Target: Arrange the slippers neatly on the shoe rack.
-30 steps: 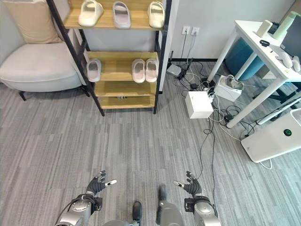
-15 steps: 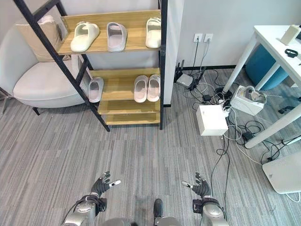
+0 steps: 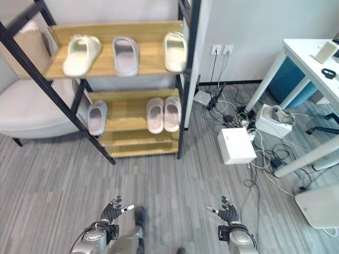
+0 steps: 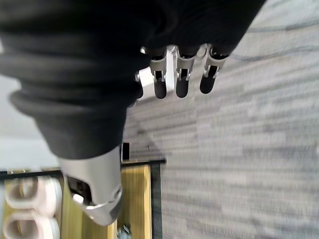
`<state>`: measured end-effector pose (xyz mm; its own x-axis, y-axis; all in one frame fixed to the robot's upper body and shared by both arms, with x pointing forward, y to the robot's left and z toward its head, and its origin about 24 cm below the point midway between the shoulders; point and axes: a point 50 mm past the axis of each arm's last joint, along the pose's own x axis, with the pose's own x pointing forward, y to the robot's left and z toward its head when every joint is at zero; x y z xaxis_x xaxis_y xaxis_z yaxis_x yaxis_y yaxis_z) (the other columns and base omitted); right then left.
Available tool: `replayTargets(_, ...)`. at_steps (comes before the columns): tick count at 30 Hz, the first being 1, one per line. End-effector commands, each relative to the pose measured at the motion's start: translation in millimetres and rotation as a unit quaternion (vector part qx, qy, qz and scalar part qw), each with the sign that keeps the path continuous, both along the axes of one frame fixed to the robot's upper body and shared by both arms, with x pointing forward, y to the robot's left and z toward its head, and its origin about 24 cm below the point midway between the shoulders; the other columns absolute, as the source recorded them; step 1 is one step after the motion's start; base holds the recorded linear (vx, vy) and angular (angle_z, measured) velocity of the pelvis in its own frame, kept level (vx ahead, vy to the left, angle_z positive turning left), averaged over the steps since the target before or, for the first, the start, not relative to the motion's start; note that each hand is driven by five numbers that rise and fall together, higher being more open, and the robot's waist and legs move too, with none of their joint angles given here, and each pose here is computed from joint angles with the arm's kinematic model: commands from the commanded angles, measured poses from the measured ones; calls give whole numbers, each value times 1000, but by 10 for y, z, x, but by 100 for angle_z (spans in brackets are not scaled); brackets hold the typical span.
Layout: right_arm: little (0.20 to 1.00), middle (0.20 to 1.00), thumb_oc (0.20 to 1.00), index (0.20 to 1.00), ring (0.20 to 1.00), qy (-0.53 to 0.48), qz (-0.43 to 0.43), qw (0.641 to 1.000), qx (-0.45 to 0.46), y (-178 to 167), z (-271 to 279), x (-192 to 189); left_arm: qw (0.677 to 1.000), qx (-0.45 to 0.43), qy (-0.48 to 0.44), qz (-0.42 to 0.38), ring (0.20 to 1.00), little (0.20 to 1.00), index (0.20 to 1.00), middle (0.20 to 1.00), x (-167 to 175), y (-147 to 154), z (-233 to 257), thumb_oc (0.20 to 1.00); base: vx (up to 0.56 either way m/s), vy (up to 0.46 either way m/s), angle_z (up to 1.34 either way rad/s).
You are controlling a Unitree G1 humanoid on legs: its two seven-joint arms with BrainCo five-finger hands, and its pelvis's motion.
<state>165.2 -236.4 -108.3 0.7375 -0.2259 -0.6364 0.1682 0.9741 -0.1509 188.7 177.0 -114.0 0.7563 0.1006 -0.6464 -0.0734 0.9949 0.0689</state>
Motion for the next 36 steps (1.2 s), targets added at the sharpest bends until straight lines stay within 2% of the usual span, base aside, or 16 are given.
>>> replayTargets(1,1000,1000,1000,1000,1000,-58,17,998,-5,32,174,229,999,3,-46,-6,1000,1000,1000,1000,157,34,139,1000,225,265,-1)
replayTargets(9,1000,1000,1000,1000,1000,-81,22,996,18,171,223,329,997,6,-73,-36,1000,1000,1000,1000,248,10,248,1000,186,188,10)
replayTargets(16,1000,1000,1000,1000,1000,-81,22,996,19,197,212,333,996,9,-81,-40,1000,1000,1000,1000,301,21,286,1000,212,-28,34)
replayTargets(22,1000,1000,1000,1000,1000,-62,10,998,10,89,151,213,997,6,-57,-42,1000,1000,1000,1000,201,-3,189,1000,271,-111,19)
replayTargets(28,1000,1000,1000,1000,1000,-72,10,997,-2,-41,222,249,998,-9,-53,-20,1000,1000,1000,1000,210,-22,171,1000,127,-96,-4)
replayTargets(36,1000,1000,1000,1000,1000,-63,11,998,-15,-91,214,213,999,6,-38,-20,1000,1000,1000,1000,166,7,134,1000,164,99,-1)
